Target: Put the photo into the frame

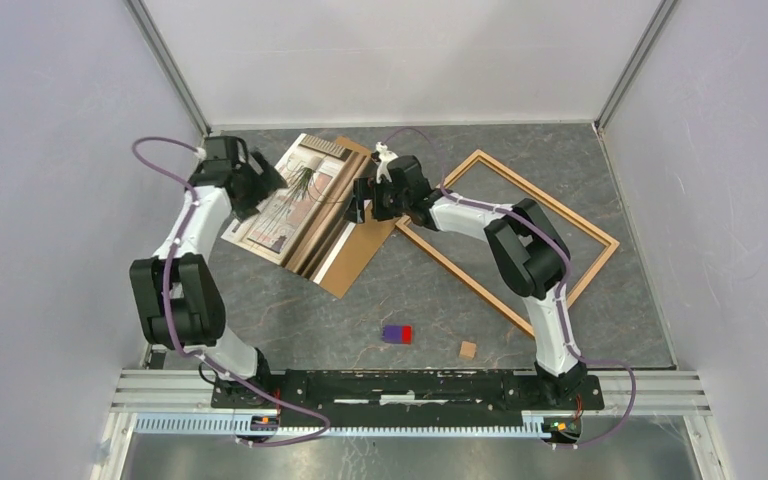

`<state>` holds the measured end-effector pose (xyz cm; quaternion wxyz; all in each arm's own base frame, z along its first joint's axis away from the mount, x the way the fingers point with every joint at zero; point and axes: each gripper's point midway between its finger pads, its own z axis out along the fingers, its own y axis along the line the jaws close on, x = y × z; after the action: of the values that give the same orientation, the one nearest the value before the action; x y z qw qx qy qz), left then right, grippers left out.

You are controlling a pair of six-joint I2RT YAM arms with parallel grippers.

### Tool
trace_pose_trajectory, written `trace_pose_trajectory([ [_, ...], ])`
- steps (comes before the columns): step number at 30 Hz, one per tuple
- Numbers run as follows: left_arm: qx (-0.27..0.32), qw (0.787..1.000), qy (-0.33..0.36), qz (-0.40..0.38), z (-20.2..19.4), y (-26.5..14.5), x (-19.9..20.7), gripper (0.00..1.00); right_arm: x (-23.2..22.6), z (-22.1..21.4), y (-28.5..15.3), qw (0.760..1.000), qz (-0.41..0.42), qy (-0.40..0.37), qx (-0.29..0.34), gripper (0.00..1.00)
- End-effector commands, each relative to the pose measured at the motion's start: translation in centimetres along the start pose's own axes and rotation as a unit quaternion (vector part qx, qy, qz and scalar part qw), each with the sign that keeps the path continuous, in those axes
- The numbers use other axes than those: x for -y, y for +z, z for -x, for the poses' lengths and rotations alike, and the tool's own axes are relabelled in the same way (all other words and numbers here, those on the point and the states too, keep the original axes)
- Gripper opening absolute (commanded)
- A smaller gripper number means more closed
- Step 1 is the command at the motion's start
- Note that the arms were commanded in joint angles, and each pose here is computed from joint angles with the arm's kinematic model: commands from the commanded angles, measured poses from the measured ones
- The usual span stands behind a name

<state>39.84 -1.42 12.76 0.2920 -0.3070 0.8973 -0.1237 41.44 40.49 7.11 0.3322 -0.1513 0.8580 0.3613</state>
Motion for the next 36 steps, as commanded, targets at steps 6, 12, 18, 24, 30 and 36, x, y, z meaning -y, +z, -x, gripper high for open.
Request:
trace_pose_trajectory([
  [6,0.110,0.992,0.061,-0.009,11.0,4.5,-0.6,1.00,-5.3,1.0,3.9,0.997,0.072,-0.023,0.008,0.93],
  [12,0.038,0.999,-0.002,-0.028,12.2,8.2,-3.4,1.00,-4.6,0.0,5.8,0.997,0.071,-0.030,-0.010,0.90],
  [18,0.027,0.999,0.026,0.004,13.3,9.7,-5.1,1.00,-3.0,-2.1,6.6,0.997,0.055,-0.032,-0.032,0.89],
  [24,-0.057,0.998,0.004,-0.003,10.1,12.2,-5.5,1.00,-2.0,-2.9,6.6,0.998,0.045,-0.028,-0.039,0.89],
  [30,-0.075,0.996,0.022,0.042,9.1,12.8,-7.7,1.00,-1.8,-2.4,6.2,0.998,0.044,-0.026,-0.036,0.88],
  [36,-0.128,0.991,0.023,0.022,6.7,13.5,-7.7,0.98,-2.0,-2.1,6.1,0.998,0.049,-0.031,-0.032,0.88],
])
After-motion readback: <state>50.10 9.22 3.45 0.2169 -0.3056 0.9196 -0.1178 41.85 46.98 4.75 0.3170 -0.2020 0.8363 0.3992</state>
